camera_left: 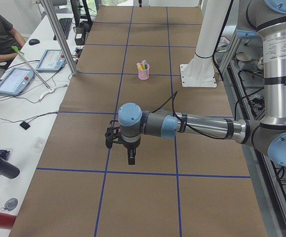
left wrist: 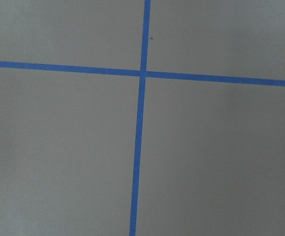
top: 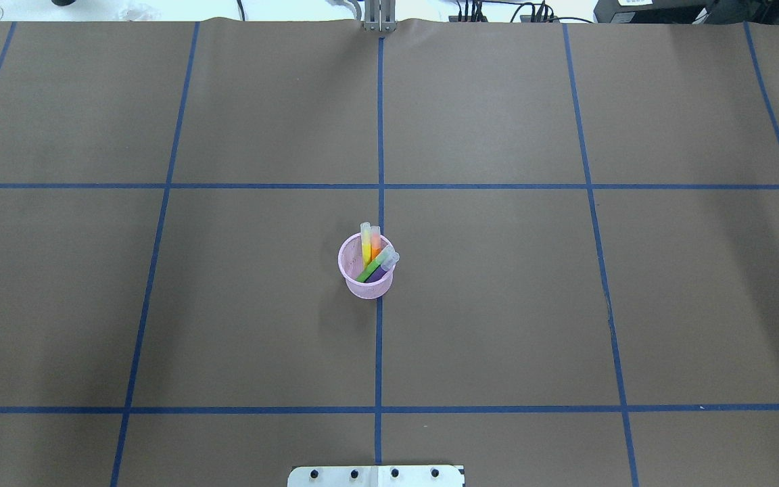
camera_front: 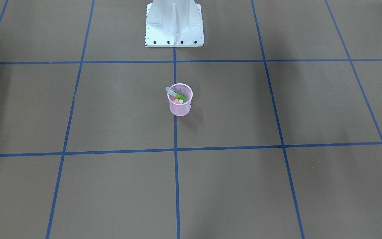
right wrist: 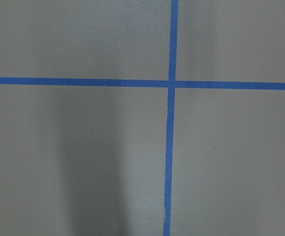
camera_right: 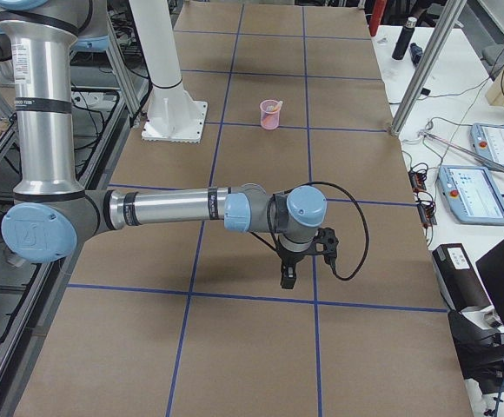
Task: Collect pens into pen holder
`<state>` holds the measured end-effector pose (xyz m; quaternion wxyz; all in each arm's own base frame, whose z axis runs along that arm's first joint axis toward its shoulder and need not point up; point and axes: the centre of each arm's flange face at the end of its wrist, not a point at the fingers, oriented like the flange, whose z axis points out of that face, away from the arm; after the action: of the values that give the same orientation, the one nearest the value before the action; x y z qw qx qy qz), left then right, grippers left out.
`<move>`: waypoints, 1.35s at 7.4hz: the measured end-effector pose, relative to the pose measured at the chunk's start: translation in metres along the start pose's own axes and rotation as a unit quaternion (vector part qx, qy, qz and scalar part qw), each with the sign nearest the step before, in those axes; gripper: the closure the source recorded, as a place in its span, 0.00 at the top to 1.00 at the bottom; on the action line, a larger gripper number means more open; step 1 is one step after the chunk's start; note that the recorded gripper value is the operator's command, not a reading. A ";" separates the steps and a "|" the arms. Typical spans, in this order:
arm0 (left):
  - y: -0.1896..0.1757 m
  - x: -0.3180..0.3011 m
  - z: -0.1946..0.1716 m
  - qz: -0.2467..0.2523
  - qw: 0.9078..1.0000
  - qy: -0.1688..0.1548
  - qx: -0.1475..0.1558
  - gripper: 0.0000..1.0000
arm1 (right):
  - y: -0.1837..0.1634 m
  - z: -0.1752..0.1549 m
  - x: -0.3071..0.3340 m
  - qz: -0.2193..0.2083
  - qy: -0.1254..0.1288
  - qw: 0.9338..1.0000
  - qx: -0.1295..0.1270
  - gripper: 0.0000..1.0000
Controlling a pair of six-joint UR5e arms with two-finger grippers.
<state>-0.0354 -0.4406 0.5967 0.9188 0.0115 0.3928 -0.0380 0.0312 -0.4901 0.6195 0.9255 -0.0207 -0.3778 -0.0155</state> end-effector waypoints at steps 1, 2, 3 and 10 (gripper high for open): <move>0.000 0.000 0.000 0.000 1.000 0.000 0.000 1.00 | 0.000 0.000 0.000 0.000 0.000 1.000 0.000 1.00; 0.000 0.000 0.000 0.000 1.000 0.000 0.000 1.00 | 0.000 0.000 0.000 0.000 0.000 1.000 0.000 1.00; 0.000 0.001 0.000 0.001 1.000 0.000 0.000 1.00 | 0.000 0.000 0.000 0.000 0.000 1.000 0.000 1.00; 0.000 0.002 -0.002 0.000 1.000 -0.003 0.003 1.00 | 0.000 0.000 0.000 0.000 0.000 1.000 0.000 1.00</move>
<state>-0.0360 -0.4403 0.5938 0.9201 0.0136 0.3895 -0.0394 0.0312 -0.4902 0.6190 0.9255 -0.0202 -0.3778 -0.0157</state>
